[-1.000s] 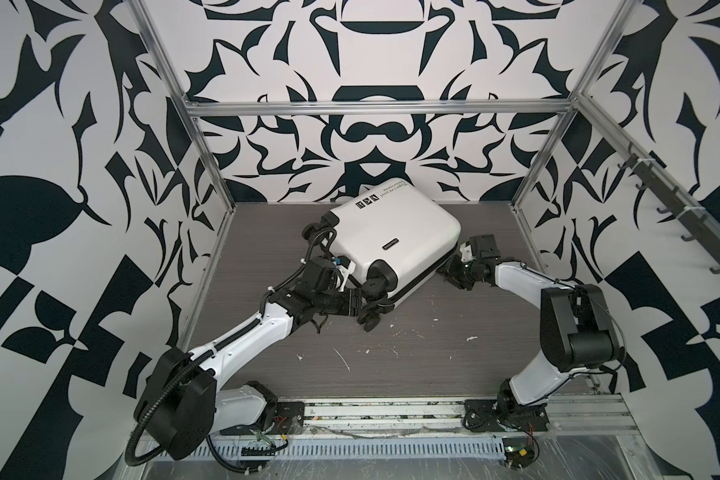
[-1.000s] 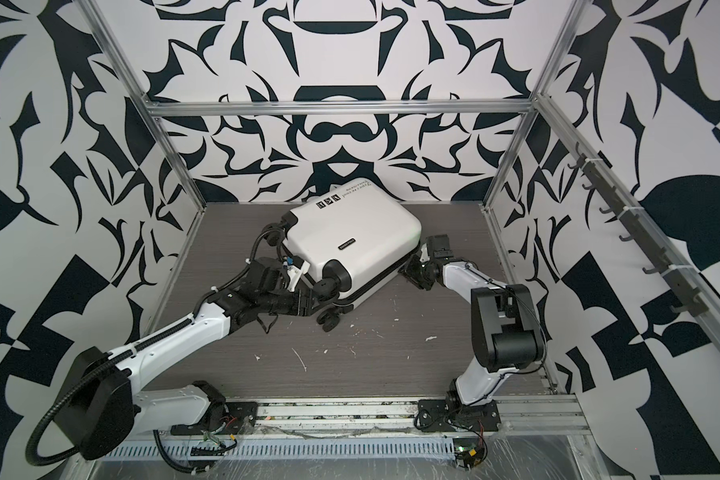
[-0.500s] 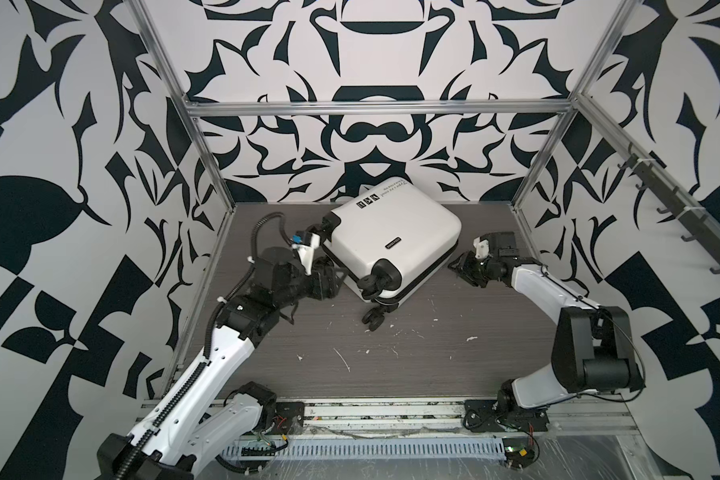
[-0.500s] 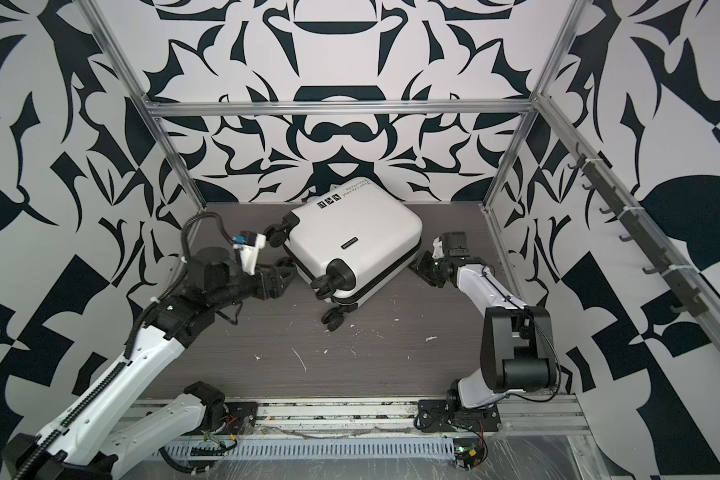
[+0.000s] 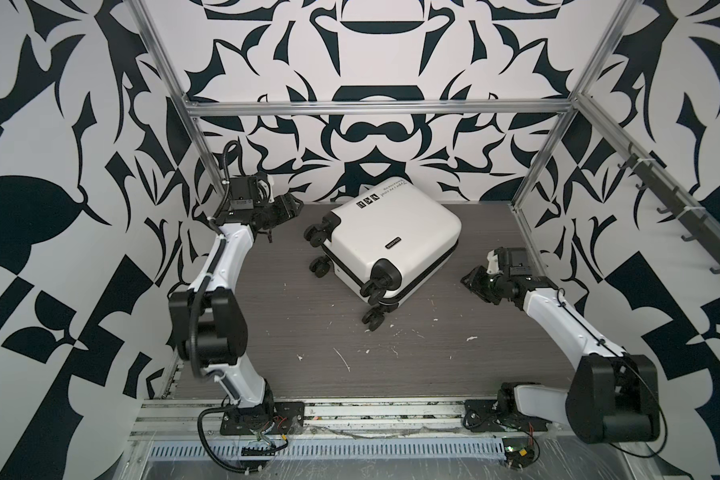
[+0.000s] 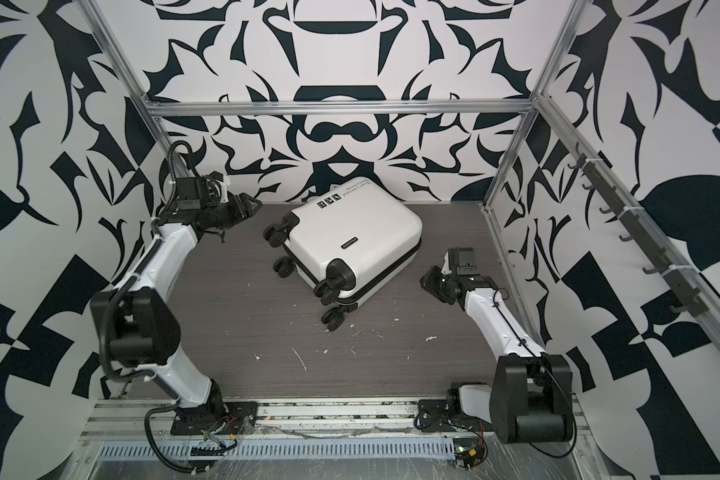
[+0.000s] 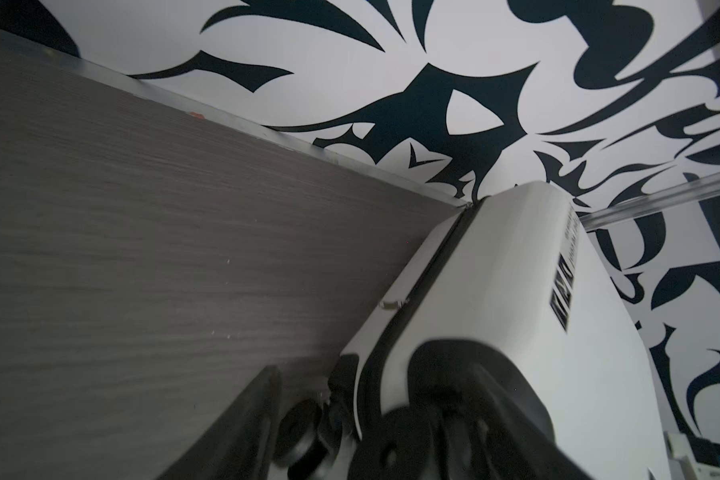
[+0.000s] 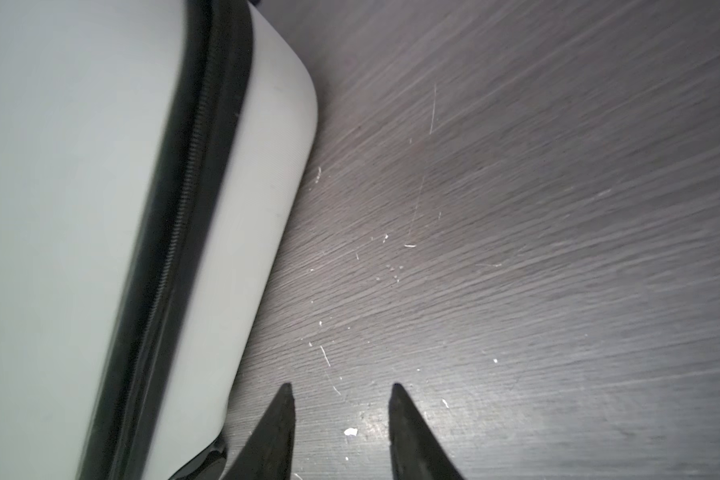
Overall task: Pack the luggage
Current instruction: 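Push the tilted white suitcase upright onto its wheels with both grippers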
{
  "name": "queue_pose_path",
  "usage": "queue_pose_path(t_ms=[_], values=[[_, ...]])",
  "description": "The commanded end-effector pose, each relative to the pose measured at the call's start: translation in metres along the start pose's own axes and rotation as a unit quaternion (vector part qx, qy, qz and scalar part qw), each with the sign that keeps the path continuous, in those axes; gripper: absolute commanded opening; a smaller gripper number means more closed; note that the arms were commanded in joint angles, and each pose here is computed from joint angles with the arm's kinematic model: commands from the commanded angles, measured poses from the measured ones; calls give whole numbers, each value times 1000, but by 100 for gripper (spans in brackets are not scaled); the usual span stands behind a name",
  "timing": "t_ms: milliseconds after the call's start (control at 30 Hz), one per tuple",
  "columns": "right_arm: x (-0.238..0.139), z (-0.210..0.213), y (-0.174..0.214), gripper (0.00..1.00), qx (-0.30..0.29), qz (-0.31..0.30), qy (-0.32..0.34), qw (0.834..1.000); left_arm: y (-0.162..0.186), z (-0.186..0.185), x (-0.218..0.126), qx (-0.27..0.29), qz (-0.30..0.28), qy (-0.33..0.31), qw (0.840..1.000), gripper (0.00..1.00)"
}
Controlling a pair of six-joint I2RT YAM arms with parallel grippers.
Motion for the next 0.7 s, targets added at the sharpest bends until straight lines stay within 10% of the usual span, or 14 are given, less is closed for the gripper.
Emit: queue_pose_path(t_ms=[0,667], values=[[9,2,-7,35,-5,17,5,1000,12,-1,36,-31,65,54,996,67],[53,36,-75,21,7,39,29,999,116,-46,104,8,216,184,959,61]])
Point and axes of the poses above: each gripper's point midway between its finger pads, its own x axis out along the fingers, its own z axis along the line the jaws close on, y = z × x, the point moved 2 cm from there along -x, back along the fingers, and after that the axes turned 6 degrees about x, right-handed, at the moved point
